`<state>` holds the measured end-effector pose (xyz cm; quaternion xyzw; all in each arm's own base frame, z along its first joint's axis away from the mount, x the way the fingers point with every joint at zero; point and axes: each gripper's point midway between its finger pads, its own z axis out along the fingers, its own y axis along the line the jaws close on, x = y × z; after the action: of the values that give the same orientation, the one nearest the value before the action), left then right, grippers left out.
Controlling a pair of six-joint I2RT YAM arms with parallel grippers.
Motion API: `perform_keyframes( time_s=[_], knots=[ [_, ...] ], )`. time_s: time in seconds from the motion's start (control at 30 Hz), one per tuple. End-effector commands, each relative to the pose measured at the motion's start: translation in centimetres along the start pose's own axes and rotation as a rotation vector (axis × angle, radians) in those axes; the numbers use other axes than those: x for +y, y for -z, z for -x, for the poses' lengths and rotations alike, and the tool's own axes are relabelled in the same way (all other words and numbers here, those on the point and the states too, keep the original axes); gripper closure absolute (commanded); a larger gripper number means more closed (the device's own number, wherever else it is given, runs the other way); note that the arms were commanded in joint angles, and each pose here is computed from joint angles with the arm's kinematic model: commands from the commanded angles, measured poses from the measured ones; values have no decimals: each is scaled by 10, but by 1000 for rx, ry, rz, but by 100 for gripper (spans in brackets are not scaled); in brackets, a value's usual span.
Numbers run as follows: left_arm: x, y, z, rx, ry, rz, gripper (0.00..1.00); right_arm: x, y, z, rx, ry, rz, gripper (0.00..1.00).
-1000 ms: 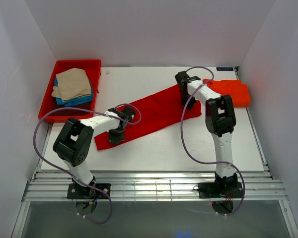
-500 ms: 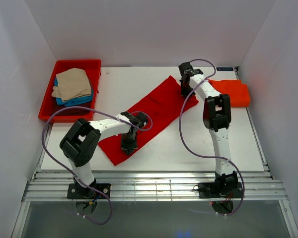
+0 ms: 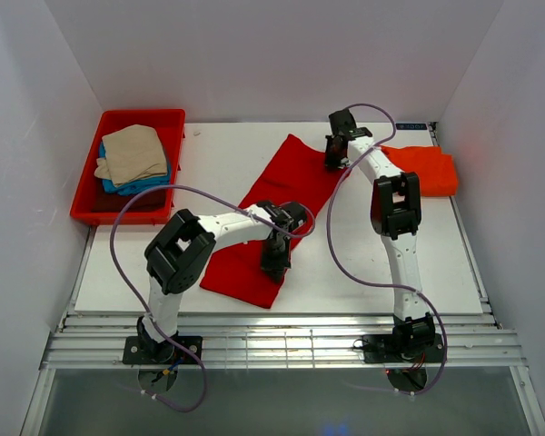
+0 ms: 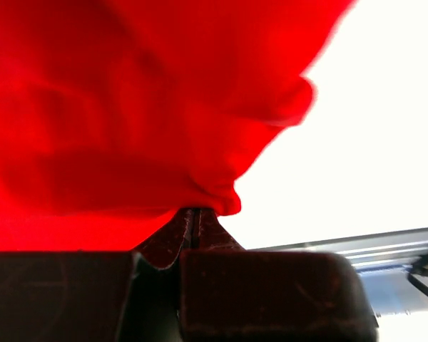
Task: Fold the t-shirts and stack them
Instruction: Fold the tshirt
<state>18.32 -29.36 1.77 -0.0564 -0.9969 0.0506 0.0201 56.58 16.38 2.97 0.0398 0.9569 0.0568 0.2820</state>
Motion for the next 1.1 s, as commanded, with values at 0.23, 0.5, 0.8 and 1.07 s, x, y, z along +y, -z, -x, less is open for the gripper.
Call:
perform_keyframes(
  time_s=[0.23,0.5,0.8,1.07],
  knots=[
    [-74,12,7,-16,-80,-209,100,23,-3,42,-93,-108,241,91],
    [-101,17,-5,7,-164,-281,100,14,-5,67,-149,-174,332,89],
    [-108,83,41,-302,-189,-270,100,26,81,122,-379,-30,397,88],
    [-24,116,39,-528,-86,-71,100,8,150,103,-347,27,228,92]
  ],
)
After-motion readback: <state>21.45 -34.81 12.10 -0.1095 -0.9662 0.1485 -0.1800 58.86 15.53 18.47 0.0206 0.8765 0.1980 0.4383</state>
